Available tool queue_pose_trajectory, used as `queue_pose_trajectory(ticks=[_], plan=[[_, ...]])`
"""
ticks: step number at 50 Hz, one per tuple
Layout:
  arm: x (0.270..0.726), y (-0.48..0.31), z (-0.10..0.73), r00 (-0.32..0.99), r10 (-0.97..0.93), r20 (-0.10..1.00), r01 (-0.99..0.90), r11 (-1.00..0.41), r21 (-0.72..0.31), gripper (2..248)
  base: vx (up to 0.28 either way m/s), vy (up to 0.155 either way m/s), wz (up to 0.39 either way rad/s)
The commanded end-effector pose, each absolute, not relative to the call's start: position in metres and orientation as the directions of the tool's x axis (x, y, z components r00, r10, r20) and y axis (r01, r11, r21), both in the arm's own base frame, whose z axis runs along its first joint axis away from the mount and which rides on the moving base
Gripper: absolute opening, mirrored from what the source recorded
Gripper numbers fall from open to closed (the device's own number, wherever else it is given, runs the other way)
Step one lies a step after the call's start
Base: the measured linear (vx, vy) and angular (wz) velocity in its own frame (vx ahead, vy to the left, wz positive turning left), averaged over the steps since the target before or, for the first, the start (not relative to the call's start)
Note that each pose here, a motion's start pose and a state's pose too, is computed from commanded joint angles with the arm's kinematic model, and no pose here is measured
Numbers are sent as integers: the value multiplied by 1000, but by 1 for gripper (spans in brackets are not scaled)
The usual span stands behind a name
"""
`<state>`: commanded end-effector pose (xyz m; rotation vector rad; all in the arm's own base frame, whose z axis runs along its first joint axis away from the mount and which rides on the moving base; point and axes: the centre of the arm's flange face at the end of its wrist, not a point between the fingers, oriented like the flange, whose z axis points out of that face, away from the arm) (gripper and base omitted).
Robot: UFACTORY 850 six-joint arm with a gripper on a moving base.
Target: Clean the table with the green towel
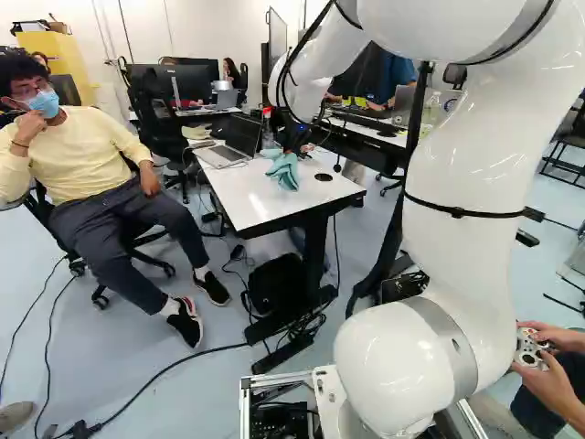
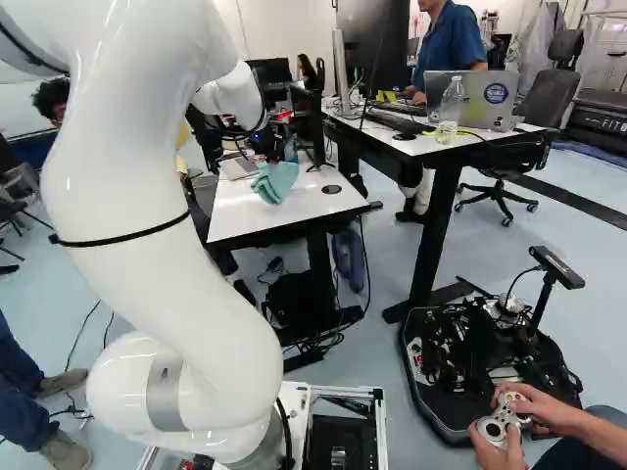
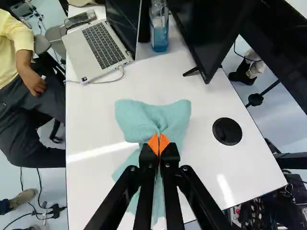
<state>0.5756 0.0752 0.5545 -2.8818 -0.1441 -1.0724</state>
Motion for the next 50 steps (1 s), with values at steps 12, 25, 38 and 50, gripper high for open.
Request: queue_pose_trajectory(ticks=[12, 25, 38, 50], plan=[[576, 75, 554, 753, 66, 655, 110, -994, -27, 25, 0, 0, 0], [576, 78, 554, 753, 69, 655, 114, -993, -27, 25, 0, 0, 0], [572, 96, 566, 736, 90, 671, 145, -989, -27, 25, 0, 0, 0], [561, 114, 578, 720, 114, 685, 181, -983, -27, 25, 0, 0, 0]])
